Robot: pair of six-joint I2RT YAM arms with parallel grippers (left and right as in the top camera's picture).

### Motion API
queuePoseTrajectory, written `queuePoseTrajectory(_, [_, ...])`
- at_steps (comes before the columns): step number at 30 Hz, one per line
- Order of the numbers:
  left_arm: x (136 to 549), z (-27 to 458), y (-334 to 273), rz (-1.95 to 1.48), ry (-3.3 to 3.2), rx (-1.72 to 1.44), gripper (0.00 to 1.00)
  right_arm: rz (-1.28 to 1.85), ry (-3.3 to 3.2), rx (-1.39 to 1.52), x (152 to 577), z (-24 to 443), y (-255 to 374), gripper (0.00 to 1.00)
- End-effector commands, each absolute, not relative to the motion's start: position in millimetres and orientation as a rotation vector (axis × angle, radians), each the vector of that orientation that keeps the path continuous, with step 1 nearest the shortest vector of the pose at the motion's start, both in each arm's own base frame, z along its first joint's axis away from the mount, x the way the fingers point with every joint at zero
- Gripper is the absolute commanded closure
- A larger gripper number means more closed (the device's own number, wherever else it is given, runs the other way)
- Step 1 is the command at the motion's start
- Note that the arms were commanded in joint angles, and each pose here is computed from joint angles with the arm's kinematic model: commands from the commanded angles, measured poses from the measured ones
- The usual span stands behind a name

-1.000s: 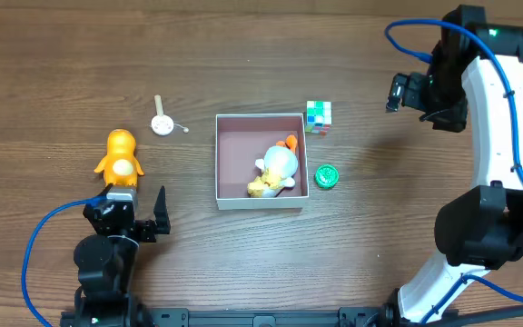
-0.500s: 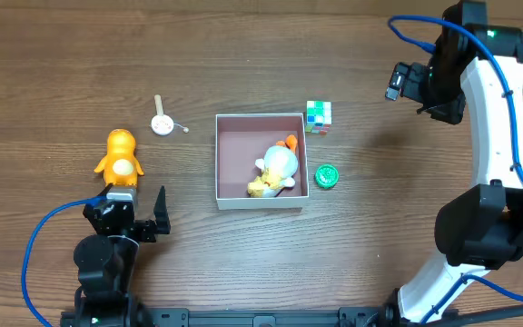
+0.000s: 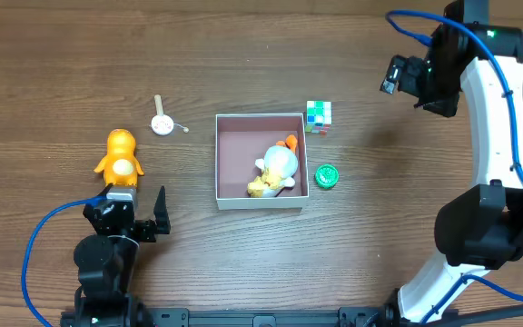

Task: Pack container
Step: 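Move the right gripper to the Rubik's cube and grasp it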

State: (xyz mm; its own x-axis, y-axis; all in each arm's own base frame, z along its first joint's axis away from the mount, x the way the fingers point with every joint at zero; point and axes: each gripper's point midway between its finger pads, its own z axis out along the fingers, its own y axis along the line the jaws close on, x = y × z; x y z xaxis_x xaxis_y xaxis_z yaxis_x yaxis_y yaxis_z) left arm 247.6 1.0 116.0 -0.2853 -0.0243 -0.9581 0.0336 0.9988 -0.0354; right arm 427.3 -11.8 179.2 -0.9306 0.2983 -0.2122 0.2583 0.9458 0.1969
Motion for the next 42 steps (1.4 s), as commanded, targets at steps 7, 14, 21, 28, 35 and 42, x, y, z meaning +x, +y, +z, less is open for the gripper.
queuePoseTrajectory(7, [248,115,4,-0.033,1.86,0.014,0.0,0.092,2.885,0.12,442,153,78,0.0])
queuePoseTrajectory(14, [248,115,4,-0.033,1.86,0.014,0.0,0.137,3.005,0.123,433,117,94,0.0])
queuePoseTrajectory(21, [248,115,4,-0.033,1.86,0.014,0.0,0.14,2.996,0.011,433,112,122,0.0])
queuePoseTrajectory(28, [248,115,4,-0.033,1.86,0.014,0.0,0.107,3.007,-0.008,444,86,122,0.0])
queuePoseTrajectory(35, [248,115,4,-0.033,1.86,0.014,0.0,0.08,2.928,0.035,465,84,120,0.0])
queuePoseTrajectory(42, [248,115,4,-0.033,1.86,0.014,0.0,0.048,2.979,0.071,463,60,118,0.0])
